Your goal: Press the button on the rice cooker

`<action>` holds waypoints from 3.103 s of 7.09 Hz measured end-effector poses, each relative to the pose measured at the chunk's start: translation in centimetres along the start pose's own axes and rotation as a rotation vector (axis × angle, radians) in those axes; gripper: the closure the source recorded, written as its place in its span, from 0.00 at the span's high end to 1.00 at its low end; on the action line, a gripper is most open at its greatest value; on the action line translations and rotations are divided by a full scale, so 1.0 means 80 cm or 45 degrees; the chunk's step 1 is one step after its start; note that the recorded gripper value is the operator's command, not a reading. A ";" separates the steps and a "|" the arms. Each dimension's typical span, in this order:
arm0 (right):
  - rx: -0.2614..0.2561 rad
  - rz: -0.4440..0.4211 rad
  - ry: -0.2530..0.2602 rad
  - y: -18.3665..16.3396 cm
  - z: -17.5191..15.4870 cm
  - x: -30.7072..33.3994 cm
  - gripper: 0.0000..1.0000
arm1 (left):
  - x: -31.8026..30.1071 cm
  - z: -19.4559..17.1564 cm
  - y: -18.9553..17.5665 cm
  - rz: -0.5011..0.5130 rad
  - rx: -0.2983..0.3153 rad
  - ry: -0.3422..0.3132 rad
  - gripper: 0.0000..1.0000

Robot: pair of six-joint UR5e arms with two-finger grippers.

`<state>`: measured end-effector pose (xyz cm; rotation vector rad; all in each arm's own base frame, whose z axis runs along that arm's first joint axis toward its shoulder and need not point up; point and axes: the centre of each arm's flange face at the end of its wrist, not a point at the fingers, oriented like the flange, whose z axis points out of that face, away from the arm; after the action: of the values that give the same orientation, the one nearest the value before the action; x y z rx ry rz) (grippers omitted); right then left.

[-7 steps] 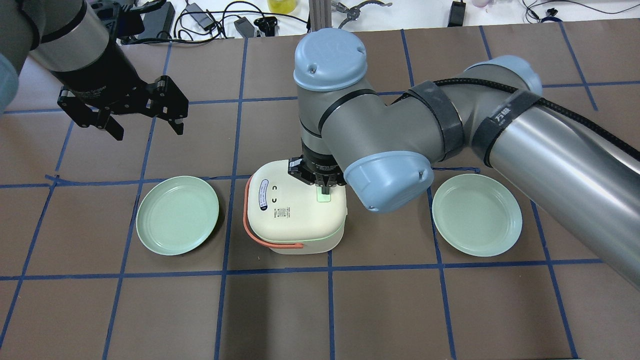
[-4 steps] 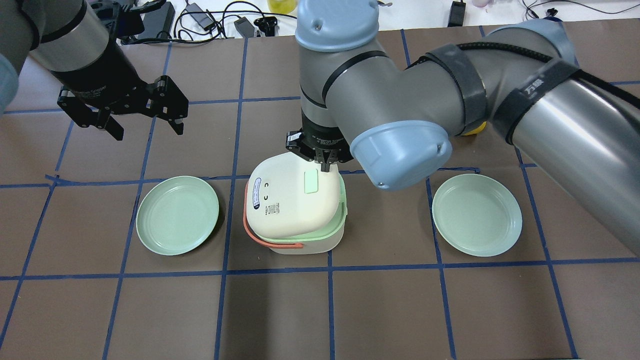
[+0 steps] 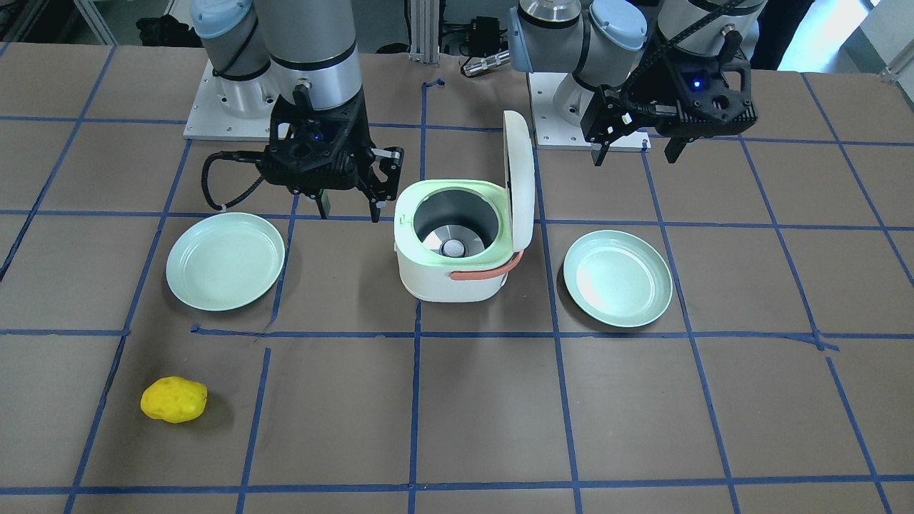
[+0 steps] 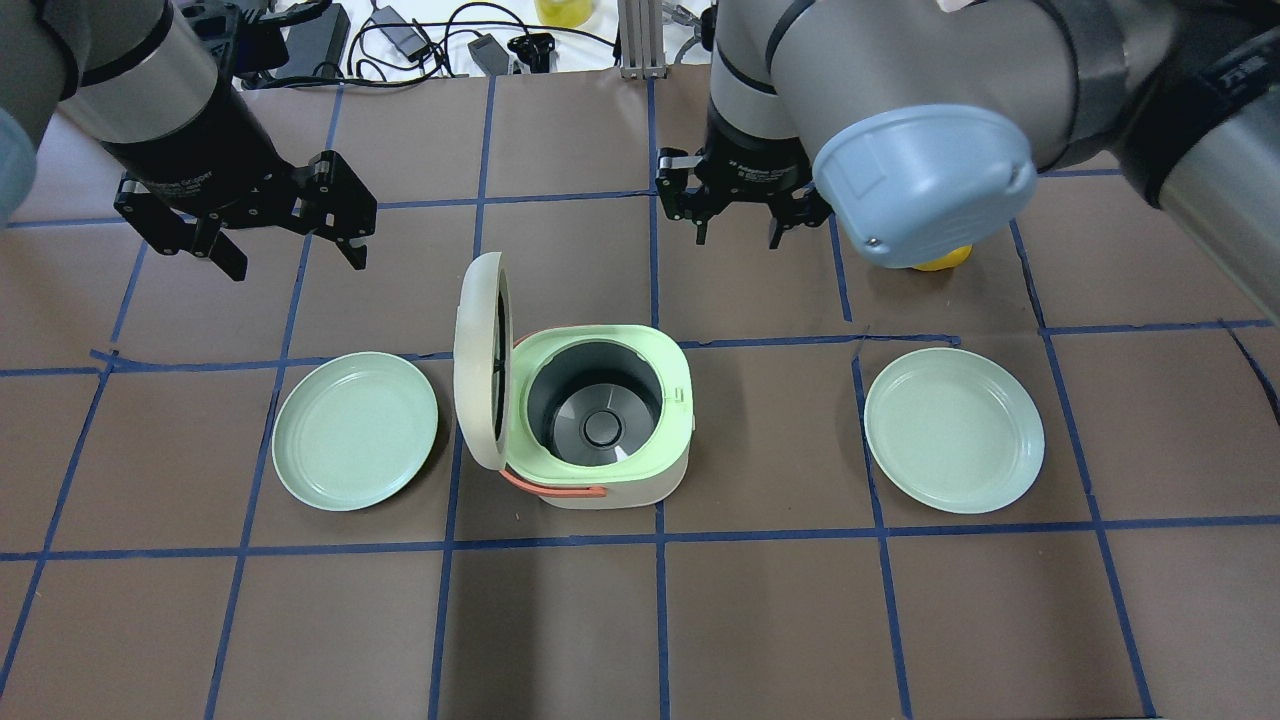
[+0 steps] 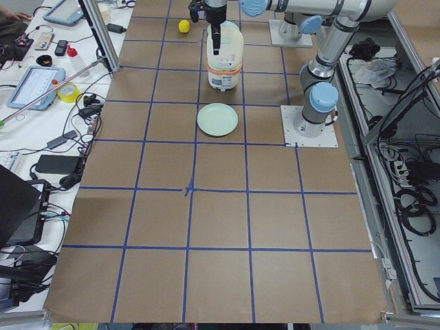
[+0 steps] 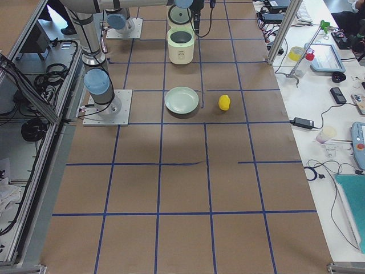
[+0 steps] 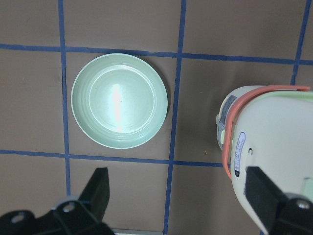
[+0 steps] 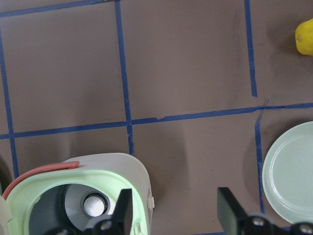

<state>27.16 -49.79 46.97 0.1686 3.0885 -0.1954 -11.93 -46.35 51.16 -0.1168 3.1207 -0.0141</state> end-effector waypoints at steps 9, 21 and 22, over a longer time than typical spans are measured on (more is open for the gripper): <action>0.012 -0.244 0.043 -0.064 -0.078 0.177 1.00 | 0.000 0.000 0.000 -0.001 0.000 0.000 1.00; -0.024 -0.234 0.053 -0.071 -0.098 0.218 1.00 | 0.000 0.000 0.000 -0.001 -0.001 0.000 1.00; -0.024 -0.234 0.054 -0.071 -0.098 0.218 1.00 | 0.000 0.000 0.000 -0.001 -0.001 0.000 1.00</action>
<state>8.92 -52.56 54.61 -0.1137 3.1453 -0.1712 -11.93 -46.35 51.14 -0.1178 3.1207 -0.0133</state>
